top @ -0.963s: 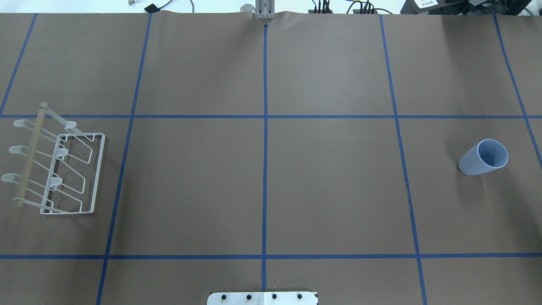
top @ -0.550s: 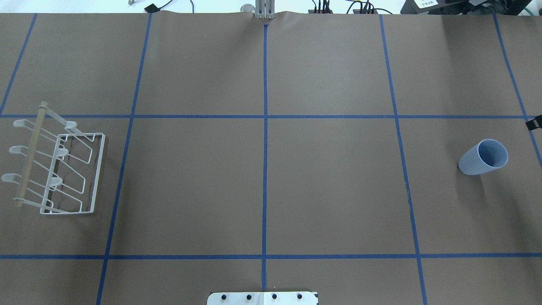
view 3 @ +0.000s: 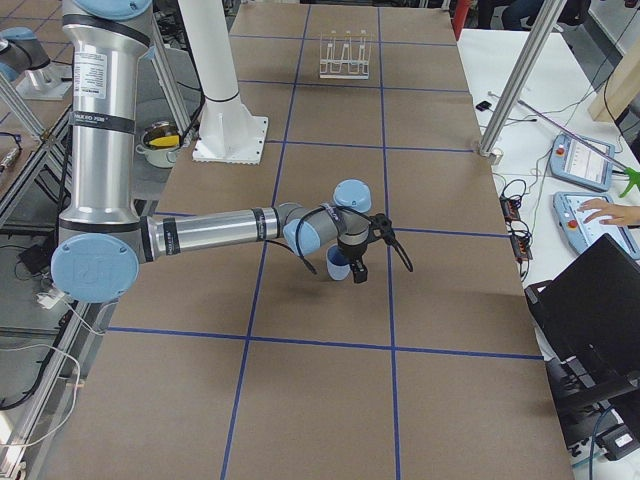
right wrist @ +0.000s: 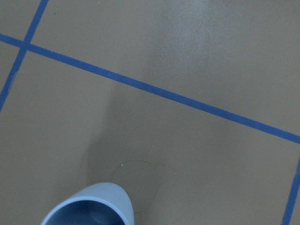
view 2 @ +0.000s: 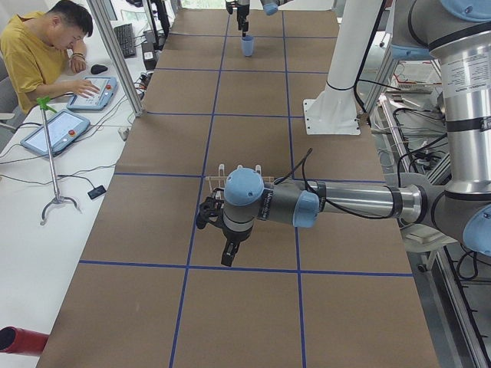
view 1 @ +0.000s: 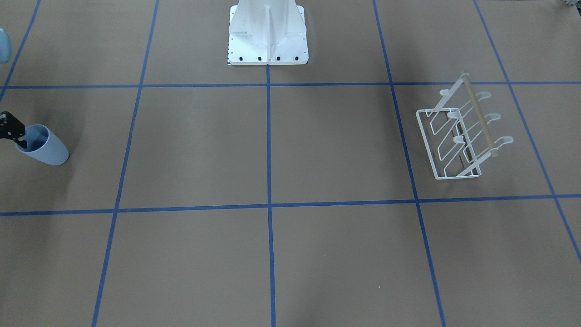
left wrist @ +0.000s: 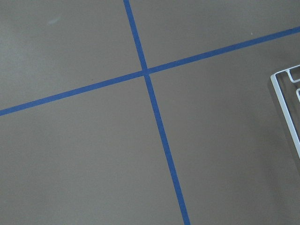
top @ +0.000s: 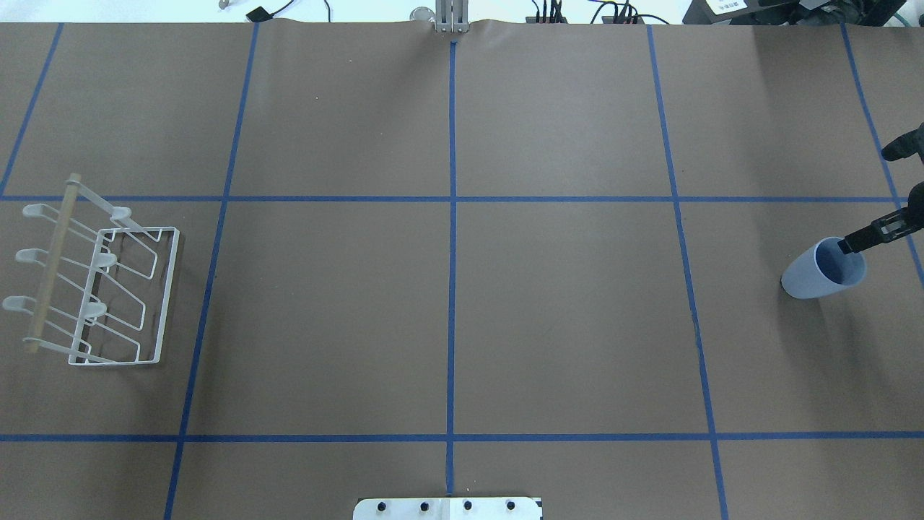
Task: Hang cup on cup holder
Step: 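Reach the right gripper down and grasp the light blue cup's rim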
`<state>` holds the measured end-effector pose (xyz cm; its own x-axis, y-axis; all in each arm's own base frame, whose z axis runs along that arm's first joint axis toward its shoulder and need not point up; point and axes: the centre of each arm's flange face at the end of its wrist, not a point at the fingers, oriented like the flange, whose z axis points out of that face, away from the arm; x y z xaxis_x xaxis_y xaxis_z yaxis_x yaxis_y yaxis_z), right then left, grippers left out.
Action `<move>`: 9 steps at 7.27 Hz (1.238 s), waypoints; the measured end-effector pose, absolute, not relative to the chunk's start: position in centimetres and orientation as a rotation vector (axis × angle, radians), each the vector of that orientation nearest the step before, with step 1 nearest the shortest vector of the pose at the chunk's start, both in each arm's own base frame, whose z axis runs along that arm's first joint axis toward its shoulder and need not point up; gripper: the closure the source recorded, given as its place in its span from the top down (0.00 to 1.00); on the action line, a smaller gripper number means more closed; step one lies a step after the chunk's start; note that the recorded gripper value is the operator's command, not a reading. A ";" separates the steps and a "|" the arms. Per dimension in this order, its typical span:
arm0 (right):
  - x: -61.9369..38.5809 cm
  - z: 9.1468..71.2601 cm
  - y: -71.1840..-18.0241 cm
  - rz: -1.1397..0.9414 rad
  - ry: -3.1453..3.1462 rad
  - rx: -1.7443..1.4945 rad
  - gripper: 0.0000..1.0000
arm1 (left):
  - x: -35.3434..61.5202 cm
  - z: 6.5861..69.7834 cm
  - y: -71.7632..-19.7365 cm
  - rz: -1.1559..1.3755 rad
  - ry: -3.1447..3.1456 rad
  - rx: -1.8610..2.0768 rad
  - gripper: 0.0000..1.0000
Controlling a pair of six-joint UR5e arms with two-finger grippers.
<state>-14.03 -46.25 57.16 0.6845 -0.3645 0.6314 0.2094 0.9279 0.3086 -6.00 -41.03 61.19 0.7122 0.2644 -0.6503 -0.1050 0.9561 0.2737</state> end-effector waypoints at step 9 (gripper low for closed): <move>-13.9 51.6 -47.3 -0.323 -0.864 0.272 0.00 | -6.0 55.5 -44.9 0.256 0.741 0.349 0.98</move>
<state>-13.94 -47.26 51.58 0.6065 -0.3844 0.6960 0.1668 0.9174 0.3613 -5.98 -44.94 55.53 0.7111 0.3474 -0.6113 -0.1042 0.9119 0.3969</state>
